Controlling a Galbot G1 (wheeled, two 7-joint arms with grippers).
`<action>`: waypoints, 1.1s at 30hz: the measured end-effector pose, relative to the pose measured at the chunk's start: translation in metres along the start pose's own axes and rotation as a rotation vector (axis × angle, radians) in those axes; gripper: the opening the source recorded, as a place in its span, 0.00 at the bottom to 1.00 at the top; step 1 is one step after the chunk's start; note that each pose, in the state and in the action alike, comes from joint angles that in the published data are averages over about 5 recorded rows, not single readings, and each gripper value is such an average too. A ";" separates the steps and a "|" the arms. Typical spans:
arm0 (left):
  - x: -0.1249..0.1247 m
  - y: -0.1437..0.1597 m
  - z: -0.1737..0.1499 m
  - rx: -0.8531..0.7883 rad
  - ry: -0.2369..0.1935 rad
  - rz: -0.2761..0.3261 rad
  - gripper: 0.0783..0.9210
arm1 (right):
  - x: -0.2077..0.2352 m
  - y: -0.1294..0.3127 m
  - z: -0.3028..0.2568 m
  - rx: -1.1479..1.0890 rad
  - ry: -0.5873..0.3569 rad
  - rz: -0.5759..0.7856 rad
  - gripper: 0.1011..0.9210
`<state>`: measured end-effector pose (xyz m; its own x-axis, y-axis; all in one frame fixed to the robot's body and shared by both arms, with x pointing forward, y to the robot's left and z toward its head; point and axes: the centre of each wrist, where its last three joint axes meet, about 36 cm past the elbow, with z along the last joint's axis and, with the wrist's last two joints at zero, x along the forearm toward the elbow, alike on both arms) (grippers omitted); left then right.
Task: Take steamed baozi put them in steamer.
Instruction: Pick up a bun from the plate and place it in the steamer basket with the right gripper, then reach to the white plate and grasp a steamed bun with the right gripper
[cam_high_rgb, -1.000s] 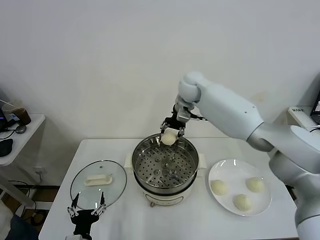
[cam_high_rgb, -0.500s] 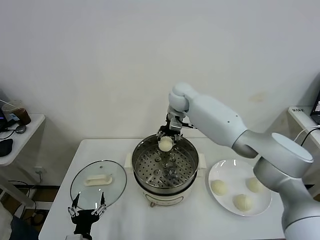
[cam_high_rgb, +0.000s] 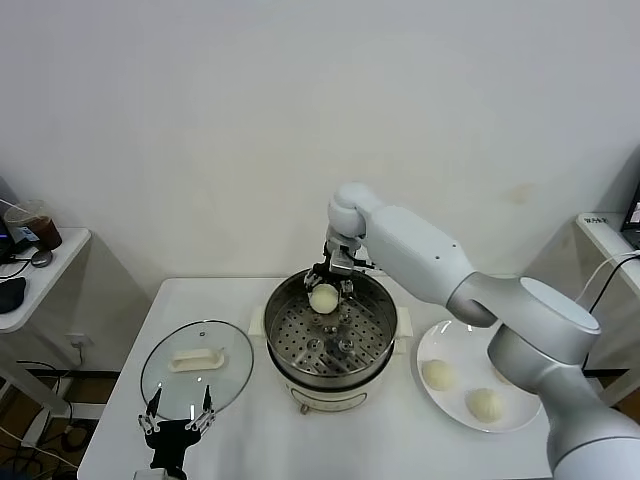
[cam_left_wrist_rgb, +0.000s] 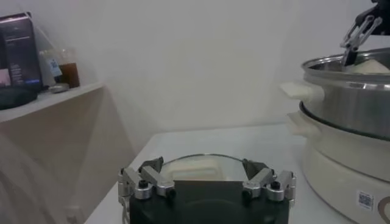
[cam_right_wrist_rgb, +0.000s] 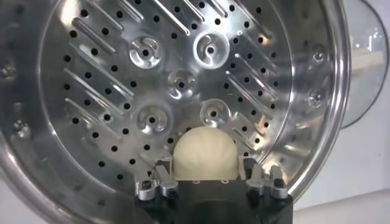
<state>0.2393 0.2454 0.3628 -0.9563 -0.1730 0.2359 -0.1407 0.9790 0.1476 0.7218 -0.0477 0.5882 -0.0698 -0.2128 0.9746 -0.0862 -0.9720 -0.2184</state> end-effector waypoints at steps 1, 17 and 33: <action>0.000 0.000 0.000 0.000 0.000 0.000 0.88 | 0.002 0.000 0.001 -0.001 0.001 0.006 0.88; -0.004 0.000 -0.001 -0.001 -0.006 0.006 0.88 | 0.128 0.044 0.001 -0.398 0.070 0.225 0.88; -0.003 0.002 -0.005 -0.015 -0.011 0.035 0.88 | 0.183 0.232 -0.031 -1.218 0.067 0.224 0.88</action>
<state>0.2433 0.2475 0.3671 -0.9632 -0.1375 0.2309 -0.1034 0.9826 0.1541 0.6579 -0.3088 0.7142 -0.2492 -0.3219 0.9134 -0.9305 -0.1820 -0.3180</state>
